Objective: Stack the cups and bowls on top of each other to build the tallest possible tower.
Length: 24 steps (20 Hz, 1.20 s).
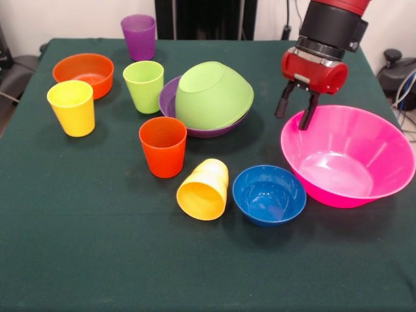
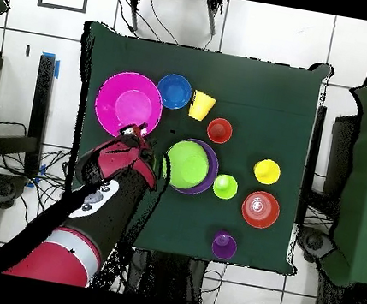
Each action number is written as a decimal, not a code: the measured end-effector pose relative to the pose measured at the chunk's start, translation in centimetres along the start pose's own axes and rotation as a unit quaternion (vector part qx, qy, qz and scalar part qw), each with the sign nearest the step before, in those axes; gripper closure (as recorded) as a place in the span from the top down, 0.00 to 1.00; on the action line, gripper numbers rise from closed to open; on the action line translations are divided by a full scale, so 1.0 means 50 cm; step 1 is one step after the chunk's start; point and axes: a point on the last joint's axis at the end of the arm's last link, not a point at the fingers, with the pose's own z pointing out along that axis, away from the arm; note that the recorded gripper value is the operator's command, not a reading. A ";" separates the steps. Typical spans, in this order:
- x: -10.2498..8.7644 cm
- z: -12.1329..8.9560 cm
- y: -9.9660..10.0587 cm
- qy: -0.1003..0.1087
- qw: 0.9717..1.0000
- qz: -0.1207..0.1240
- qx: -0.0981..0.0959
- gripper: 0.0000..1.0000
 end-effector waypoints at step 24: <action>-0.033 -0.035 0.041 0.000 1.000 0.019 -0.023 1.00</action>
